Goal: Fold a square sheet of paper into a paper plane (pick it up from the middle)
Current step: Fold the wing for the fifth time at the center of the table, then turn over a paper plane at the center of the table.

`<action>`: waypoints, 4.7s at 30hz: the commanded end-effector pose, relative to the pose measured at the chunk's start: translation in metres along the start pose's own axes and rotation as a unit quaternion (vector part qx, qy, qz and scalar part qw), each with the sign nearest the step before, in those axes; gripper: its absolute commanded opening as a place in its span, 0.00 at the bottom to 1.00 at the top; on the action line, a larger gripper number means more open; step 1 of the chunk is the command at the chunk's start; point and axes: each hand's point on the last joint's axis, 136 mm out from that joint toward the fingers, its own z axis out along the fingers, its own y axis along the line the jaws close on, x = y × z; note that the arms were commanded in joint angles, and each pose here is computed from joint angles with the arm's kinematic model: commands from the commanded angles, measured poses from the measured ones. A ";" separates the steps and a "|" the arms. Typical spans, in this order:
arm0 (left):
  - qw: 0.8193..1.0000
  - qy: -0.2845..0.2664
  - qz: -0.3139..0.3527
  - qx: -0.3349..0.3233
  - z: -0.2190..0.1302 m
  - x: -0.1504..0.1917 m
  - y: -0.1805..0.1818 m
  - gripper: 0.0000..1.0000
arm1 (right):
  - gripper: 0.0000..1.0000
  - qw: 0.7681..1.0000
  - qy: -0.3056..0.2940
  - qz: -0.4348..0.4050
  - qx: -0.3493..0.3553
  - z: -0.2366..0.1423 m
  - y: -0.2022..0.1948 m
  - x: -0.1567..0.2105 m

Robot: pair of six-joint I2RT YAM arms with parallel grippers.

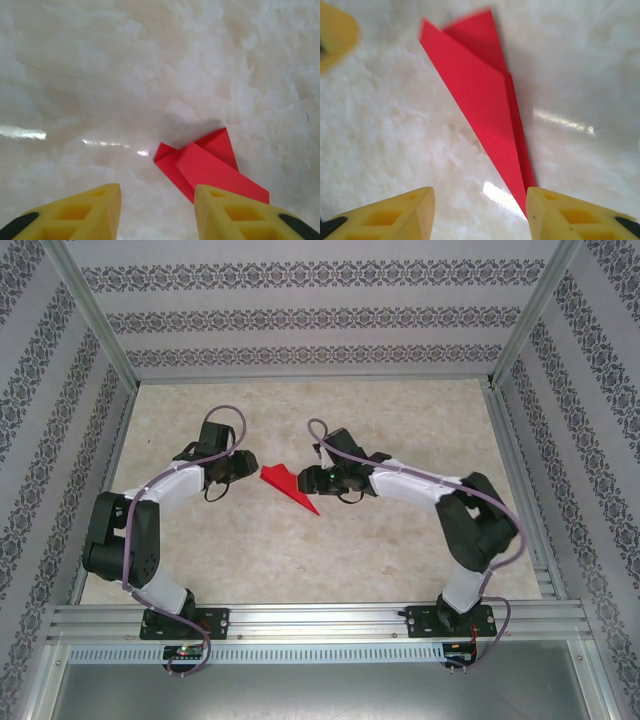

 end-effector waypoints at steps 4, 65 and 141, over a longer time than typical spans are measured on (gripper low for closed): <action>0.998 0.022 0.038 -0.049 -0.016 0.023 -0.028 0.54 | 0.61 0.993 -0.094 0.021 0.063 -0.052 -0.047 -0.025; 0.982 0.007 0.106 -0.158 0.005 0.049 -0.110 0.00 | 0.97 0.976 -0.145 0.091 0.132 -0.088 -0.142 -0.014; 0.987 0.062 0.038 0.143 0.069 0.107 -0.126 0.00 | 0.58 0.993 0.014 0.098 0.063 0.015 -0.045 0.060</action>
